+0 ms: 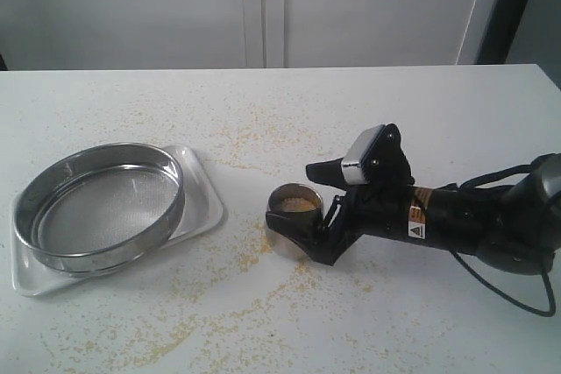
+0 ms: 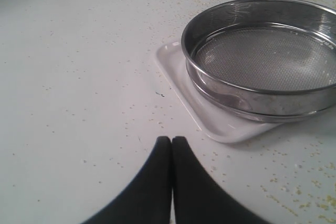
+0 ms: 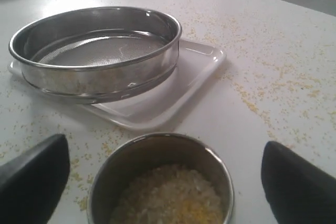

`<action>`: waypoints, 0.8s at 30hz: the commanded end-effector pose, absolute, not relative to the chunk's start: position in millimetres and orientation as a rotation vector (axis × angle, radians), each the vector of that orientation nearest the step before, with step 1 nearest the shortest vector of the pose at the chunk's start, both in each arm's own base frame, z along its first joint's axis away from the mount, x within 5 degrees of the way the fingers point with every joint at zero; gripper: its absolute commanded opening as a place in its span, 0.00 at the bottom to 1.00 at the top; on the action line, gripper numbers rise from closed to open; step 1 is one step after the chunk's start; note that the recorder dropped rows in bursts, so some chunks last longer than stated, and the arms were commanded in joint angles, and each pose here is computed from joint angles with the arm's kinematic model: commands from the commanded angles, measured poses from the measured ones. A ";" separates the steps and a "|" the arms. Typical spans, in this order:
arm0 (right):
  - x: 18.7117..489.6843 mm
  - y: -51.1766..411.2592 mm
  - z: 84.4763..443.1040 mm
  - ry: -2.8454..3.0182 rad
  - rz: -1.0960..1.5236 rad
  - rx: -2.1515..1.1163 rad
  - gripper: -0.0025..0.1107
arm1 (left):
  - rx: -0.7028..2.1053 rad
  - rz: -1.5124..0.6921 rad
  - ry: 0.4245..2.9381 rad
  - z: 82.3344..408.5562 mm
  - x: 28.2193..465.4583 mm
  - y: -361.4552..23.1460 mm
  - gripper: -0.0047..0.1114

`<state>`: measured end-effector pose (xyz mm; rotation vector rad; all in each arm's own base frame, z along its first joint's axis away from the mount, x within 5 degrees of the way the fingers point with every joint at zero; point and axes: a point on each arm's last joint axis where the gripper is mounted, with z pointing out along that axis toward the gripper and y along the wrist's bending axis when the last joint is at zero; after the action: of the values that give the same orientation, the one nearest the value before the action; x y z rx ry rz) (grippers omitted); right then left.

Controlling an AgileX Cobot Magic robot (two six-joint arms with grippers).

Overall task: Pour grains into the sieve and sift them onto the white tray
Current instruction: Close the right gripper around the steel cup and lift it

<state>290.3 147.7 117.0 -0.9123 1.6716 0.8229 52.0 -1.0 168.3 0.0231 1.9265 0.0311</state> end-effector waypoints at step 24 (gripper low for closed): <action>315.0 152.5 85.7 1.716 0.757 -0.972 0.83 | 0.017 0.021 1.926 166.9 51.9 -1.4 0.05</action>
<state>311.1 151.1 84.2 -0.9784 1.7428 0.7590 52.0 -1.0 168.3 0.0231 1.9265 0.0311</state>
